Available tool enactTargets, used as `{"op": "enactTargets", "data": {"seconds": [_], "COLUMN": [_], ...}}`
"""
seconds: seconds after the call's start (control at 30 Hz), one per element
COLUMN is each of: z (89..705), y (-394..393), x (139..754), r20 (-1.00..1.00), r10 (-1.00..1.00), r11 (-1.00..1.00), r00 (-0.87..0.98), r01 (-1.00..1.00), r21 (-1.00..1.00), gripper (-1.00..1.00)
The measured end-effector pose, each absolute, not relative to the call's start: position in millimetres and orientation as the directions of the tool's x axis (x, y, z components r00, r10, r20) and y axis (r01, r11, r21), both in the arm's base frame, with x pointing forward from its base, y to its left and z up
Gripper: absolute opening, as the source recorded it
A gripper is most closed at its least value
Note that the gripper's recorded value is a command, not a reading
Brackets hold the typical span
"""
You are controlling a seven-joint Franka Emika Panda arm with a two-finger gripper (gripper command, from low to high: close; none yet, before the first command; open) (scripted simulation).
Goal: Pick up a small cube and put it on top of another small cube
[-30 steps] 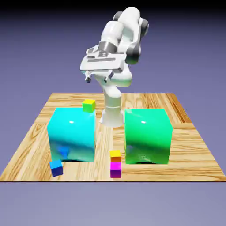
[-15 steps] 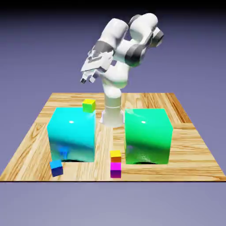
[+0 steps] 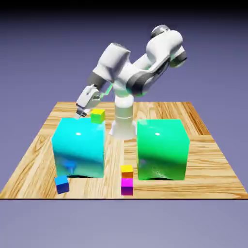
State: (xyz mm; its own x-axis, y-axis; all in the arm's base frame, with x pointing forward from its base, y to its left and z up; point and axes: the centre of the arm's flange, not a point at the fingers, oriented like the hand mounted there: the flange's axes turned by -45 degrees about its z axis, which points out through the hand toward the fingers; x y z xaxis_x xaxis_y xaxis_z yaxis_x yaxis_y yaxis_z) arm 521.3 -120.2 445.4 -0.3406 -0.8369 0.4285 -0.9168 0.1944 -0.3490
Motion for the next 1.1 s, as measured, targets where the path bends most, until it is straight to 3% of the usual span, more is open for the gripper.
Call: {"op": "enactTargets", "data": {"seconds": [0.3, 0.57, 0.7, 0.77, 0.87, 0.9, 0.97, 1.1], "z": [349.0, 249.1, 197.2, 194.5, 131.6, 125.7, 125.7, 203.7], "y": [-181.2, -238.8, -264.5, -265.8, -269.8, -270.2, -270.2, -261.5], "x": [540.2, 533.8, 522.5, 521.8, 513.1, 511.7, 511.8, 524.8], "r20": [0.317, 0.242, 0.22, 0.219, 0.219, 0.219, 0.219, 0.214], "r10": [-0.73, -0.531, -0.398, -0.39, -0.391, -0.39, -0.39, -0.427], "r11": [0.551, 0.818, 0.912, 0.916, 0.916, 0.916, 0.916, 0.899], "r00": [-0.606, -0.812, -0.891, -0.894, -0.894, -0.894, -0.894, -0.879], "r01": [-0.796, -0.566, -0.409, -0.4, -0.401, -0.4, -0.4, -0.438], "r21": [-0.252, -0.101, -0.005, 0.0, 0.0, 0.0, -0.001, -0.009], "gripper": [0.0, 0.0, 0.0, 0.0, 0.0, -1.0, -1.0, -1.0]}}
